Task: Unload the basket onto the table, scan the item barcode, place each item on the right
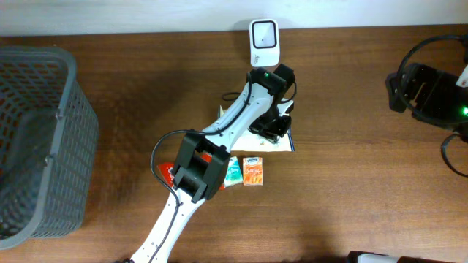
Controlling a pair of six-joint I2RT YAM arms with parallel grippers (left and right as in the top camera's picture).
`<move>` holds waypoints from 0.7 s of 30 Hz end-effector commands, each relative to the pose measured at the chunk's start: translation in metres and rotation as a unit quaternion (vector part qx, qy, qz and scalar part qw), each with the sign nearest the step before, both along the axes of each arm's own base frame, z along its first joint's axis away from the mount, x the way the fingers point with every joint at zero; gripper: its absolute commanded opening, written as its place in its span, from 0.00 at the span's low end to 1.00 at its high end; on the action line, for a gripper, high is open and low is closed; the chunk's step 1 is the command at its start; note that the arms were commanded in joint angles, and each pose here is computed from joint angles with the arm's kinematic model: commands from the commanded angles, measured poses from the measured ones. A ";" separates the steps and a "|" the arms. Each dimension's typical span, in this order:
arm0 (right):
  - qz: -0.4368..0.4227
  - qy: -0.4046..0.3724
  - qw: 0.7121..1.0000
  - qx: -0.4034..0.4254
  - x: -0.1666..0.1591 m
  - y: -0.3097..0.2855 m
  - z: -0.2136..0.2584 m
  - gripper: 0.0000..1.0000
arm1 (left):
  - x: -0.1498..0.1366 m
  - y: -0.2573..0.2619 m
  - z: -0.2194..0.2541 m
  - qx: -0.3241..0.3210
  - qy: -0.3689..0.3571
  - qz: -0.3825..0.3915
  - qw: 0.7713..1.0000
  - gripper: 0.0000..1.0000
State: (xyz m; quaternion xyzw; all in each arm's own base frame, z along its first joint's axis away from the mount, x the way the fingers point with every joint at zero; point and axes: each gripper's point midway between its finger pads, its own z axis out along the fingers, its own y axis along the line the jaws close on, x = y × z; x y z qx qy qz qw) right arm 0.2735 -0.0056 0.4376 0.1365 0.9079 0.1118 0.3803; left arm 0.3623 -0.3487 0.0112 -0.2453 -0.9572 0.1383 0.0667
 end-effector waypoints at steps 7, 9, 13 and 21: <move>-0.004 0.002 1.000 -0.003 -0.002 -0.002 0.000 0.99 | -0.003 -0.003 0.059 -0.037 0.018 0.014 0.999 0.00; -0.004 0.002 1.000 -0.003 -0.002 -0.002 0.000 0.99 | -0.015 -0.009 0.045 -0.027 0.031 0.003 0.999 0.00; -0.004 0.002 1.000 -0.003 -0.002 -0.002 0.000 0.99 | -0.029 -0.027 0.004 -0.036 0.047 -0.013 0.998 0.00; -0.004 0.002 1.000 -0.003 -0.002 -0.002 0.000 0.99 | 0.030 -0.006 0.080 -0.060 -0.061 0.018 0.996 0.00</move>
